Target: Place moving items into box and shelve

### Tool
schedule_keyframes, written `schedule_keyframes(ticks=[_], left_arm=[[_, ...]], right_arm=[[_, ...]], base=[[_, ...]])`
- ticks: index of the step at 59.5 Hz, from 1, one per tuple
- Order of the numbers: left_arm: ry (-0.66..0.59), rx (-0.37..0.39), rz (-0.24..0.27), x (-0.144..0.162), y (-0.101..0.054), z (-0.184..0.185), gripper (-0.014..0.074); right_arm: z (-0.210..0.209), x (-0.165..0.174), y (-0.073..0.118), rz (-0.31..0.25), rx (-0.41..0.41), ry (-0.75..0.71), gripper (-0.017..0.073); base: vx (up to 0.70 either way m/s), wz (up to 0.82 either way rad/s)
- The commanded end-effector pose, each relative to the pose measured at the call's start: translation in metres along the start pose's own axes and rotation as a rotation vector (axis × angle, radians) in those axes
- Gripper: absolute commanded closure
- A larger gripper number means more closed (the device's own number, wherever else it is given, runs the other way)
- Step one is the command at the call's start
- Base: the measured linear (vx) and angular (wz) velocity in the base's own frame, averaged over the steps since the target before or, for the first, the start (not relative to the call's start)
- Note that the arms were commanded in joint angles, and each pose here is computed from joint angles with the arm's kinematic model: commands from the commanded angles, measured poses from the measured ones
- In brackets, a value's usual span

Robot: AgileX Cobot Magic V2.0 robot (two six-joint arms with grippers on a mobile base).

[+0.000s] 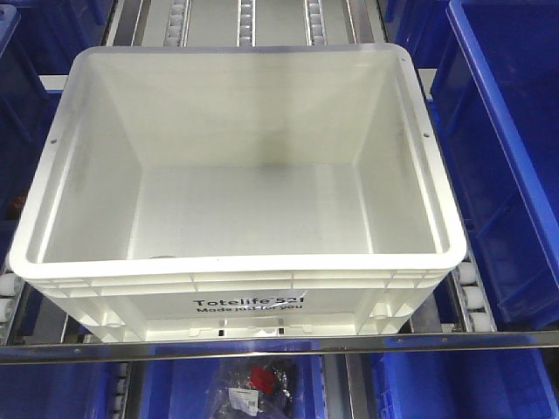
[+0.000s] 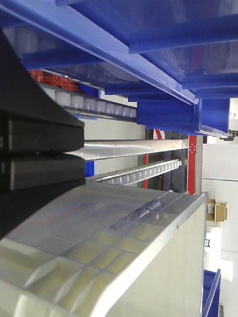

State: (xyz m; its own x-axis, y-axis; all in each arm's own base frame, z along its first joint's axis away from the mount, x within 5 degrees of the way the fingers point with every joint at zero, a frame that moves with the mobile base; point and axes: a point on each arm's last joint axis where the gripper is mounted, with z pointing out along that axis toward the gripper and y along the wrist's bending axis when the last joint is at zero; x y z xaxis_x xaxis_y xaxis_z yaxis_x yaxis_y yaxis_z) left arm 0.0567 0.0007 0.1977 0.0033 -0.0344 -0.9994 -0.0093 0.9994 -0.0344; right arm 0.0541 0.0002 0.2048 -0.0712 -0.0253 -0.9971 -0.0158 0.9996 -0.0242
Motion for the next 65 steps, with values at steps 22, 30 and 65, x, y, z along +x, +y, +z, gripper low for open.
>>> schedule_keyframes(ticks=[22, 30, 65], left_arm=[[-0.064, 0.005, -0.008, 0.0012, -0.0003, -0.0002, 0.0616], [-0.064, 0.005, -0.008, 0.0012, -0.0003, -0.0002, 0.0616], [-0.064, 0.005, -0.008, 0.0012, -0.0003, -0.0002, 0.0616]], right_arm=[[0.0021, 0.0021, 0.0016, -0.008, -0.01, -0.188, 0.0575], [0.0021, 0.002, 0.0016, -0.013, -0.009, -0.189, 0.0575], [0.0019, 0.0015, 0.0016, -0.097, 0.0, -0.196, 0.0575]], base=[[0.0, 0.0], [0.0, 0.0], [0.0, 0.0]])
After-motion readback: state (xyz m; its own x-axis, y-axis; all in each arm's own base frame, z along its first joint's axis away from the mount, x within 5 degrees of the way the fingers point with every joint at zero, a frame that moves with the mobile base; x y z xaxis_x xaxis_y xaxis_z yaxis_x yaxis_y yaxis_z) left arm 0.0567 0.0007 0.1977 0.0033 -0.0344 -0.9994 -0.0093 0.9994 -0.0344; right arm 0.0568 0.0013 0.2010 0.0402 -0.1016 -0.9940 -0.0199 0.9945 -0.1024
